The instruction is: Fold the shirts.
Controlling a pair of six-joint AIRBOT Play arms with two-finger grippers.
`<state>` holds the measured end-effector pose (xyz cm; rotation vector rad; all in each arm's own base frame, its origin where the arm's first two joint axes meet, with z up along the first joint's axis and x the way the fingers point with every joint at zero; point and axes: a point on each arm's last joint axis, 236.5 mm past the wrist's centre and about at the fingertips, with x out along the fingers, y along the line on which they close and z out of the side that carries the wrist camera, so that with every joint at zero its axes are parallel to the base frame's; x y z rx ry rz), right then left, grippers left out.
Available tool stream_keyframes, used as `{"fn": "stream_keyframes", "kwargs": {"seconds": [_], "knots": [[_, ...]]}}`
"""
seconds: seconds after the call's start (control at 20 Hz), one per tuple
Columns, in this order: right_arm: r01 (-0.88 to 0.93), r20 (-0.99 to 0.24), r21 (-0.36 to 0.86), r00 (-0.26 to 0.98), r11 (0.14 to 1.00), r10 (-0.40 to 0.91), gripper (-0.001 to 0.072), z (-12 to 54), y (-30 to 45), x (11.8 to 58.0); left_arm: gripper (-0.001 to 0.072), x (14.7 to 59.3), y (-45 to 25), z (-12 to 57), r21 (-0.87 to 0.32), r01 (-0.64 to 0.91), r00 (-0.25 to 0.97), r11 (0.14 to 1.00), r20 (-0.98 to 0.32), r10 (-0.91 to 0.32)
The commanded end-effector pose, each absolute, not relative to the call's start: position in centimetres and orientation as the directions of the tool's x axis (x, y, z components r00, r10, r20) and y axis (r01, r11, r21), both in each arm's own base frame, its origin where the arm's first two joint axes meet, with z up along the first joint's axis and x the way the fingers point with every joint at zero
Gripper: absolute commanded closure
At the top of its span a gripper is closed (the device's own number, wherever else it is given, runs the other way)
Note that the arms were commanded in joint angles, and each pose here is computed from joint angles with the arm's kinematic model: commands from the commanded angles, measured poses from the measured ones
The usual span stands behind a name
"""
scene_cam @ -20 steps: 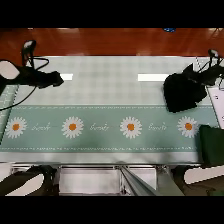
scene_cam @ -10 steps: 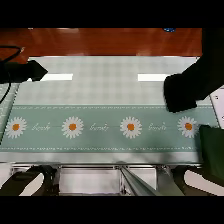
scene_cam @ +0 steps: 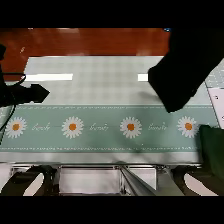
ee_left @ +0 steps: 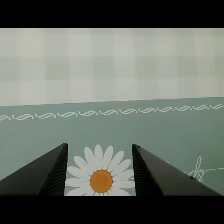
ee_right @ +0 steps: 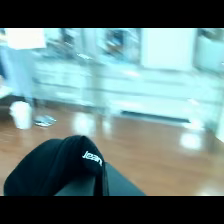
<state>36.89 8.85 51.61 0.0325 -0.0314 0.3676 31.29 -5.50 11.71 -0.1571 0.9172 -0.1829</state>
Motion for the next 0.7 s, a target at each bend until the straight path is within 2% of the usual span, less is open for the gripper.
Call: {"fn": "stream_keyframes", "kwargs": {"seconds": [0.0,0.1,0.15,0.25,0.3,0.45,0.65], "knots": [[-0.525,-0.01,0.02,0.851,0.851,0.525,0.069,50.8,15.2,34.2,0.0207,31.9,-5.1,12.0,-0.21,0.08,0.629,0.975,-0.748,-0.213],[-0.651,-0.169,0.08,0.737,0.755,0.654,0.069,45.9,20.5,33.0,0.0207,32.8,-3.7,12.8,-0.206,0.041,0.671,0.978,-0.719,-0.18],[-0.723,-0.251,0.138,0.635,0.677,0.73,0.069,42.6,24.1,31.9,0.0207,33.3,-2.5,13.3,-0.206,0.008,0.693,0.979,-0.704,-0.153],[-0.789,-0.383,0.223,0.469,0.573,0.796,0.069,35.7,30.1,30.3,0.0207,33.6,0.1,13.9,-0.213,-0.067,0.714,0.975,-0.693,-0.102],[-0.791,-0.427,0.266,0.416,0.551,0.803,0.069,32.4,32.4,30.2,0.0207,33.4,0.8,13.7,-0.229,-0.097,0.71,0.969,-0.698,-0.094],[-0.727,-0.508,0.409,0.32,0.551,0.8,0.069,22.3,38.3,31.0,0.0207,32.5,1.4,13.0,-0.253,-0.129,0.678,0.959,-0.728,-0.101],[-0.587,-0.61,0.567,0.172,0.578,0.774,0.0689,9.8,44.3,31.6,0.0207,32.5,-0.5,13.3,-0.337,-0.106,0.678,0.936,-0.713,-0.179]]}}
